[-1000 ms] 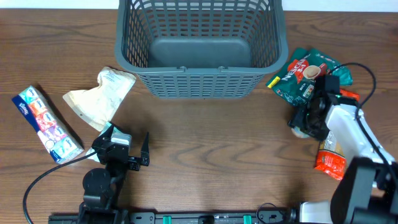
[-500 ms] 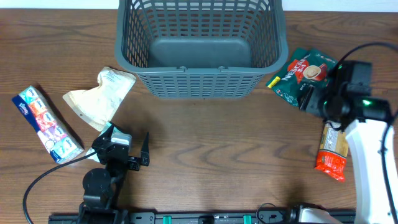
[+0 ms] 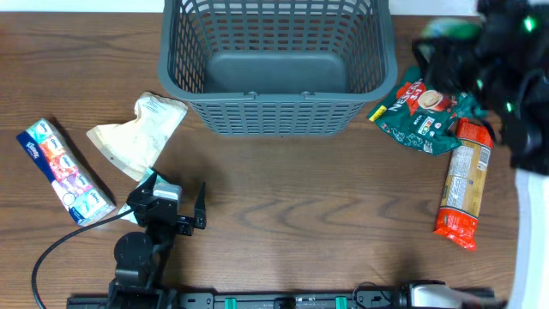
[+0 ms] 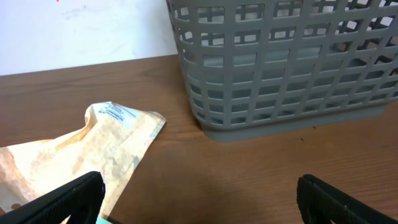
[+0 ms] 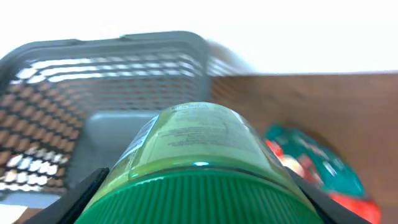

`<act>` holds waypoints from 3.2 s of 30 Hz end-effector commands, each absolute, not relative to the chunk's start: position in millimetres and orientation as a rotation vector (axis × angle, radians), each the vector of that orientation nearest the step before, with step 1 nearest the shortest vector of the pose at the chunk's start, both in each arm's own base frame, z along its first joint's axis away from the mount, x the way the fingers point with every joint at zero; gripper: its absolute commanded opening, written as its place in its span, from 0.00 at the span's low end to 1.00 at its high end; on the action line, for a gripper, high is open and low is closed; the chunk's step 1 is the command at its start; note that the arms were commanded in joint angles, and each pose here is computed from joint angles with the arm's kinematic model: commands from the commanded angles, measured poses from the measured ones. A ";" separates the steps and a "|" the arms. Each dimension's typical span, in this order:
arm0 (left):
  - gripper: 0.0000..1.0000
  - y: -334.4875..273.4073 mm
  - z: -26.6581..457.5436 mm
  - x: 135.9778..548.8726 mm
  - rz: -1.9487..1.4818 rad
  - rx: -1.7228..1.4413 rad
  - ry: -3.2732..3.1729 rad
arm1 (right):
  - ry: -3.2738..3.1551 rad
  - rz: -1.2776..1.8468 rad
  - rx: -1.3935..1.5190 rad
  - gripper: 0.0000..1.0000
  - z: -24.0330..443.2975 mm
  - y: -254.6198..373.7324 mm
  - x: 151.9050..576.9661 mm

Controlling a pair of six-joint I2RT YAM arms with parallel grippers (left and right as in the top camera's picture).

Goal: Pack container
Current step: 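Lift the jar with the right gripper and carry it over the basket, then lower the jar into the basket and open the right gripper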

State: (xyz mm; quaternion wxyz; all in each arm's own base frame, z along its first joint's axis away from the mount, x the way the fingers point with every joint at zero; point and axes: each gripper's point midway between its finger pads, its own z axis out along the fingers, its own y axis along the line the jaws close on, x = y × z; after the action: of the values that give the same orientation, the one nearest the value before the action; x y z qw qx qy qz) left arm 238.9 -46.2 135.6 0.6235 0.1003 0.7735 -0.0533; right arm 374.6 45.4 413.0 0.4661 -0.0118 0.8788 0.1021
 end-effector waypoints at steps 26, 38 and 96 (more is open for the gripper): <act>0.99 -48.7 121.5 236.9 -0.142 0.236 1.817 | 2.674 0.004 -0.661 0.01 180.7 146.2 482.3; 0.99 -48.7 121.5 236.9 -0.142 0.236 1.817 | 2.762 -0.002 -0.685 0.17 144.7 146.0 481.3; 0.99 -48.7 121.4 236.9 -0.142 0.236 1.817 | 2.588 0.409 -0.775 0.99 210.7 201.5 478.5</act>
State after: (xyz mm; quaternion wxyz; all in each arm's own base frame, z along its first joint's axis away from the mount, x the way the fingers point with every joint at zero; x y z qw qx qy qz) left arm 238.9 -46.2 135.6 0.6235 0.1003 0.7735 -0.0533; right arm 483.6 176.0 143.0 0.1333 -0.2433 0.9578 0.0753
